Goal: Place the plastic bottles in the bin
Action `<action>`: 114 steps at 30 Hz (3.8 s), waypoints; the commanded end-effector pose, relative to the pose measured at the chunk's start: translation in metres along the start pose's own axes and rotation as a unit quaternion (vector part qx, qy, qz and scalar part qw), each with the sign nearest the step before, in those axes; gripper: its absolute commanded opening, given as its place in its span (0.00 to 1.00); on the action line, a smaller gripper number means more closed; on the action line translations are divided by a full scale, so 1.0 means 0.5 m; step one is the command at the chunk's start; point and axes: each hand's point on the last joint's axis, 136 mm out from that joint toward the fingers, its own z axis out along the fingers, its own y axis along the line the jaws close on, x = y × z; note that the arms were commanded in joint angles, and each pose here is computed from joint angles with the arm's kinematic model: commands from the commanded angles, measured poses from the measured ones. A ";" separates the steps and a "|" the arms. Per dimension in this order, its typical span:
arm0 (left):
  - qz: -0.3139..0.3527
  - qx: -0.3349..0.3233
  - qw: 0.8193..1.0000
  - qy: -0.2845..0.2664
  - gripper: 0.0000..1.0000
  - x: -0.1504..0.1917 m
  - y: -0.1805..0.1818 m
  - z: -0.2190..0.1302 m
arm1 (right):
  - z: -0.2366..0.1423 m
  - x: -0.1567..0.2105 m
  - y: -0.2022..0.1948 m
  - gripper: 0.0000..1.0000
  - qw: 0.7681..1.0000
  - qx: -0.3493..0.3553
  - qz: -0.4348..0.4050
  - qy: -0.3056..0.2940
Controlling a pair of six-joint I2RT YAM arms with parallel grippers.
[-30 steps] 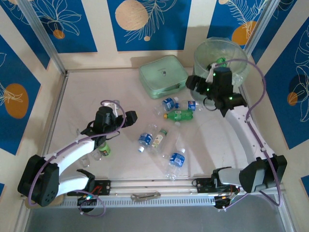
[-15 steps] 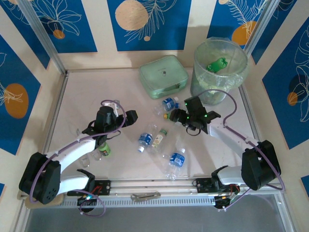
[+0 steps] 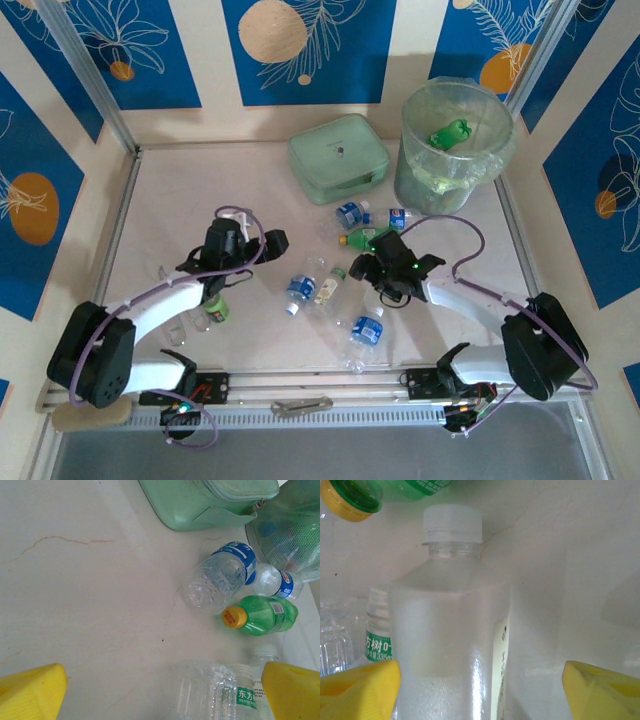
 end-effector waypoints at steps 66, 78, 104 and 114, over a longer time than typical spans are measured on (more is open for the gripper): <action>0.030 0.055 0.998 0.006 0.99 -0.005 -0.051 -0.005 | -0.543 -0.570 0.326 0.45 0.900 -0.207 -0.193 -0.331; 0.054 0.122 0.990 0.040 0.99 0.019 -0.111 0.011 | -0.614 -0.770 0.192 0.45 0.892 -0.135 -0.092 -0.422; 0.168 0.248 0.953 0.042 0.99 0.050 -0.238 -0.036 | -0.399 -0.886 0.070 0.50 0.934 -0.128 0.073 -0.324; 0.166 0.232 0.958 0.038 0.99 0.049 -0.227 -0.034 | -0.387 -0.884 0.086 0.70 0.937 -0.140 0.073 -0.313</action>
